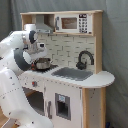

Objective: Play with the kitchen

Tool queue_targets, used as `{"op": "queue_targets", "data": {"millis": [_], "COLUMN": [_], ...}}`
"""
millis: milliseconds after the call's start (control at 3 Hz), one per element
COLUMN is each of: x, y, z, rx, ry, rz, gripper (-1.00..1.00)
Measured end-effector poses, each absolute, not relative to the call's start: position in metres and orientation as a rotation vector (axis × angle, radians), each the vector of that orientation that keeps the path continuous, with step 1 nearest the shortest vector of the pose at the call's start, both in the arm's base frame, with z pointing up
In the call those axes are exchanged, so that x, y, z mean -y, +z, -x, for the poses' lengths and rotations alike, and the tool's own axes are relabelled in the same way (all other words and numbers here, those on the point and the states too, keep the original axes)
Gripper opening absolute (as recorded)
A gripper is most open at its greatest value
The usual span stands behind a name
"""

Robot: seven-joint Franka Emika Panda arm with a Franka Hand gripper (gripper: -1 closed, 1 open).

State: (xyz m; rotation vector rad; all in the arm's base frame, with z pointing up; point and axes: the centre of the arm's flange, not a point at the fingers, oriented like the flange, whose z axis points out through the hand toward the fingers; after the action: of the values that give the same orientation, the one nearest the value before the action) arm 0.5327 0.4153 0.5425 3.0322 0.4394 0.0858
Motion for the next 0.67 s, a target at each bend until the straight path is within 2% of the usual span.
{"op": "queue_targets", "data": {"millis": [333,667], "x": [-0.4068,-0.4066], "y": [0.5452,0.5459], "z": [-0.5373,-0.5374], "rx": [-0.393,-0.393], "ry": [0.093,0.095], "rz": [-3.035,-3.035], "gripper": [-1.00,1.00]}}
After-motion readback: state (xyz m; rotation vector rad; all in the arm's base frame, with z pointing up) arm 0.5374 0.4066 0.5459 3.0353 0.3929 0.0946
